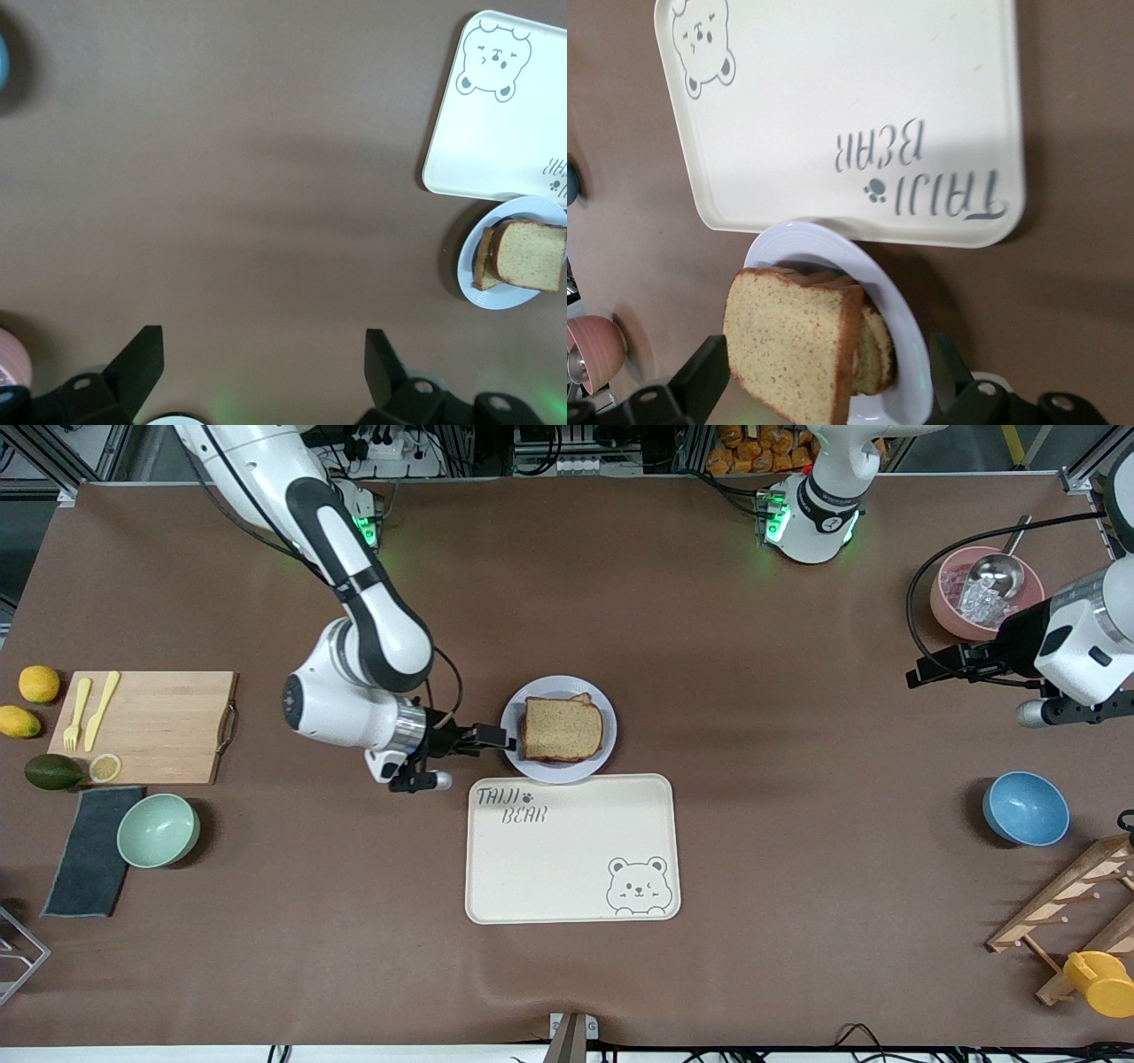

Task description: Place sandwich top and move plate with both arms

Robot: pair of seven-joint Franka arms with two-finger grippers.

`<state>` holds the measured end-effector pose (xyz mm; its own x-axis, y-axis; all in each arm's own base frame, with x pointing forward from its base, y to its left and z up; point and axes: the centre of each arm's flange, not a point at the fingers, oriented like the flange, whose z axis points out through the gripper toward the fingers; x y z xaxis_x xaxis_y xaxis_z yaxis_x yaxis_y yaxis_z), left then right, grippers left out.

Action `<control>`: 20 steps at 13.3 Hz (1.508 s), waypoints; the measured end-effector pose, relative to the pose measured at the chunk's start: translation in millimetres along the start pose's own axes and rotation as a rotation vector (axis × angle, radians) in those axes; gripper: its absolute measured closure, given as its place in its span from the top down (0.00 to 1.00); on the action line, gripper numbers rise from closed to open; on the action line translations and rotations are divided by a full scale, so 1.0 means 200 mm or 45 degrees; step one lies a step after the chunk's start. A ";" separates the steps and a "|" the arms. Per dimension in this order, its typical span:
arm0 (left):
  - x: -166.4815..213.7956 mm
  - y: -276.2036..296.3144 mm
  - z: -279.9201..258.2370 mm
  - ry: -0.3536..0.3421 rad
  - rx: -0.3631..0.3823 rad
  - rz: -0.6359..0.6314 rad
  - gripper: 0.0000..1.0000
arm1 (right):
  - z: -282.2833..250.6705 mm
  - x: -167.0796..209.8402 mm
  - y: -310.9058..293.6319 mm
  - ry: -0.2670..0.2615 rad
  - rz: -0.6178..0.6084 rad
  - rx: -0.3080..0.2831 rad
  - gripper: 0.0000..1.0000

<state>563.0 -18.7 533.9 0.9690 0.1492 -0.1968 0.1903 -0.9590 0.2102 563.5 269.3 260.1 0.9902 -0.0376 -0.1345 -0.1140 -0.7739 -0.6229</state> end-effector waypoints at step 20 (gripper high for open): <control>0.23 0.13 1.58 -0.257 -1.033 0.101 1.00 | -1.42 0.44 0.85 0.050 -0.201 -0.457 1.00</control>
<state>563.2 -112.6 227.1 0.9521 -0.0312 -0.3041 0.2521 -0.4823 0.8389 655.2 -45.0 362.0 0.9964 0.0807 -0.0252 0.0683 -0.9439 -0.3232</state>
